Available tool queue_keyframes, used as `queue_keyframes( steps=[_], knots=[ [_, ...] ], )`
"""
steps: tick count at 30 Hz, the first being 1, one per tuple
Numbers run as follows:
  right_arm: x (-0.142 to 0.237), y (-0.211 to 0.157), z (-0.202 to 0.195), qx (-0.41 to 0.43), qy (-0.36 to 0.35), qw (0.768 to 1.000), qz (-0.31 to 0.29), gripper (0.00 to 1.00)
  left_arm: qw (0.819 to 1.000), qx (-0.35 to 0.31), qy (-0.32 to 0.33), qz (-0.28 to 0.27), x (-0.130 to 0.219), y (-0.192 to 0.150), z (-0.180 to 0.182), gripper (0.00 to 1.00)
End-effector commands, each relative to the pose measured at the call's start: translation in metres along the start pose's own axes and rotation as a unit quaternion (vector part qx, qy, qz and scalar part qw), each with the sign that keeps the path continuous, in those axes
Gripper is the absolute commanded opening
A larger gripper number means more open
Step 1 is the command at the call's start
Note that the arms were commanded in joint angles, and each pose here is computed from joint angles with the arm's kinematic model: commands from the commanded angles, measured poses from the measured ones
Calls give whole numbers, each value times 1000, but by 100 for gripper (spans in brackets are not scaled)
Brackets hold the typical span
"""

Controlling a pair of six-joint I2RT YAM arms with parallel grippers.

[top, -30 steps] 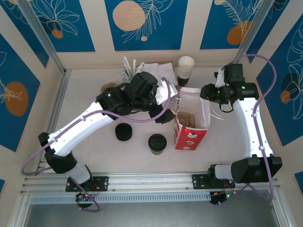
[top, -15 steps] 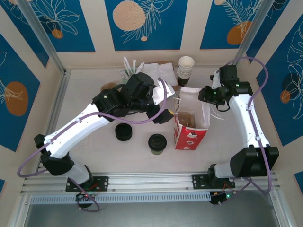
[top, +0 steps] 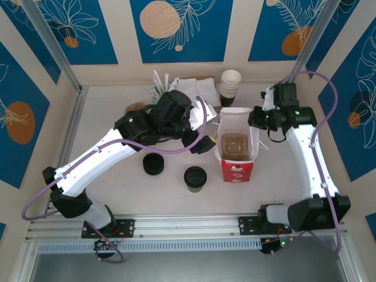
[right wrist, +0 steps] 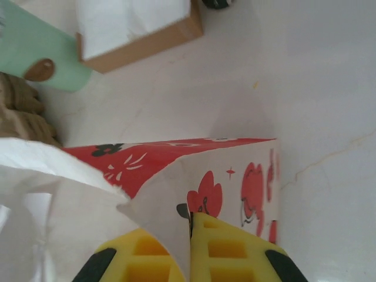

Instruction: Pack the takeout coffee

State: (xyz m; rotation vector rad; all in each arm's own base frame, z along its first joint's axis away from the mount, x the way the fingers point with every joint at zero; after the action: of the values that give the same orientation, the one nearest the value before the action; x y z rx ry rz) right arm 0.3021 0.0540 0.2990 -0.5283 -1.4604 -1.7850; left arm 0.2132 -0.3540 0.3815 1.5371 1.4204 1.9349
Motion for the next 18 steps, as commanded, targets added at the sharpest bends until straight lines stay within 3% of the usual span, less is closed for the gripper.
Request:
queue_keyframes(
  steps=[1, 10, 18],
  knots=[
    [22, 10, 13, 5, 26, 998, -64, 0, 999, 5, 9, -32, 12, 12, 4, 90],
    [59, 16, 38, 51, 81, 979, -179, 0, 998, 28, 6, -58, 18, 14, 4, 90],
    [68, 11, 50, 75, 116, 968, -209, 0, 998, 38, -6, -58, 20, 9, 0, 91]
  ],
)
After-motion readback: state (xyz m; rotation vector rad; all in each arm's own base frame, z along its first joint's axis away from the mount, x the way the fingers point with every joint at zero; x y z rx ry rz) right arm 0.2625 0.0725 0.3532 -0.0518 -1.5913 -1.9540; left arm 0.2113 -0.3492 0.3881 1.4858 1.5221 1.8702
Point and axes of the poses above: each hand's point on the last joint's axis, 136 mm out from that joint toward the fingers, its own x axis back along the fingers, its own z axis along the line the jaws close on, y = z × x, the point moved 2 cm from there along x, back along the fingers, and after that the axes turned 11 degrees about x, right-handed, at the moved point
